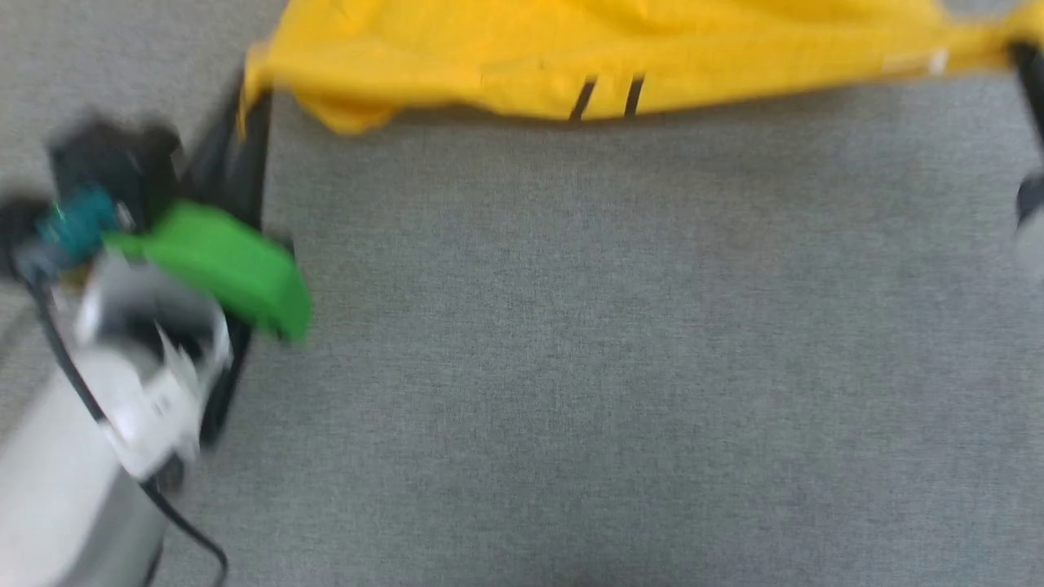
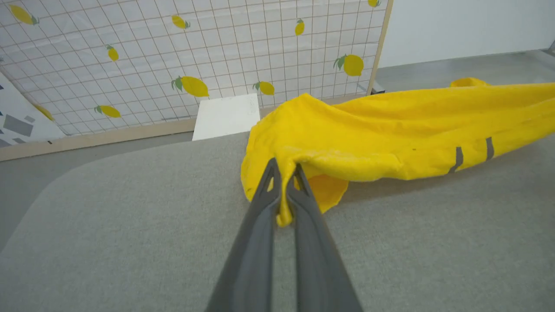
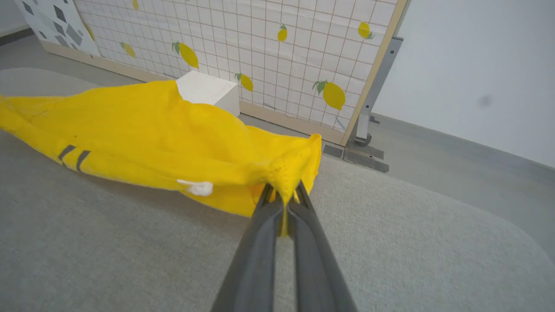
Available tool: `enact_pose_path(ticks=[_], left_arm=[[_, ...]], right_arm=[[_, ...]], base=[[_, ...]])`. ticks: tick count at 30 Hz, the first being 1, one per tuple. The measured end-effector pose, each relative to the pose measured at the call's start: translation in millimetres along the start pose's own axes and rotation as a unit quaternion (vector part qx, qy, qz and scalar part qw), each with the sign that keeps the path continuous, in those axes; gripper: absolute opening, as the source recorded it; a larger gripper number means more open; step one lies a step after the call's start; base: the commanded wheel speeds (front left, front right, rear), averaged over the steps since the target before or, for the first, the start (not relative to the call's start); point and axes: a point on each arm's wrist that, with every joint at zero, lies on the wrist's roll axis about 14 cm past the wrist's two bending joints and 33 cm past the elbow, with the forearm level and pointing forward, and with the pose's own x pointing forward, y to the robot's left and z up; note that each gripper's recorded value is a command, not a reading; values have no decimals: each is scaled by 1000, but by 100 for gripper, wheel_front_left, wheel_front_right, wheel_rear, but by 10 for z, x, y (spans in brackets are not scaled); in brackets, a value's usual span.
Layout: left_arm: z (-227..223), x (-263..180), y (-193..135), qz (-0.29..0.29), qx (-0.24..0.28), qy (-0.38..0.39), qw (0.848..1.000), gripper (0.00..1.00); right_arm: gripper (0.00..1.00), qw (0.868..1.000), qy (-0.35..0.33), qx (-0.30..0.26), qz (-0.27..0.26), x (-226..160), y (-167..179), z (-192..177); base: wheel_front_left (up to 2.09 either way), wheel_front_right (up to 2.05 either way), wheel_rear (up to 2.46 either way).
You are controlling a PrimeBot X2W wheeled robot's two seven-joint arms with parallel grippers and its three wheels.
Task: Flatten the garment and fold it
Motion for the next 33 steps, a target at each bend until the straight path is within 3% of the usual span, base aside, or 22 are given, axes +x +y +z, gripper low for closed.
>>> enact_pose_path(ticks=[6,13,18,25,33], left_arm=[[-432,-470,-77,5,-29,94,995,0],[-969,-1221,-308,-29,-61,238,969,0],[-1139,-1677,-464,-46,-88,297,950,0],[-1343,-2234,-646,-54,-111,360,925,0],[-1459,-2660,-849,-61,-148,398,903,0]], right_arm=[[0,999,32,27,-15,-359,47,-207],[0,994,84,62,-38,-871,102,-501],[0,987,122,87,-60,-1255,102,-698],[0,967,214,125,-59,-1819,303,-1124],[0,932,327,147,-47,-2464,519,-1541]], base=[[0,0,0],[0,0,0],[0,0,0],[0,0,0],[0,0,0]])
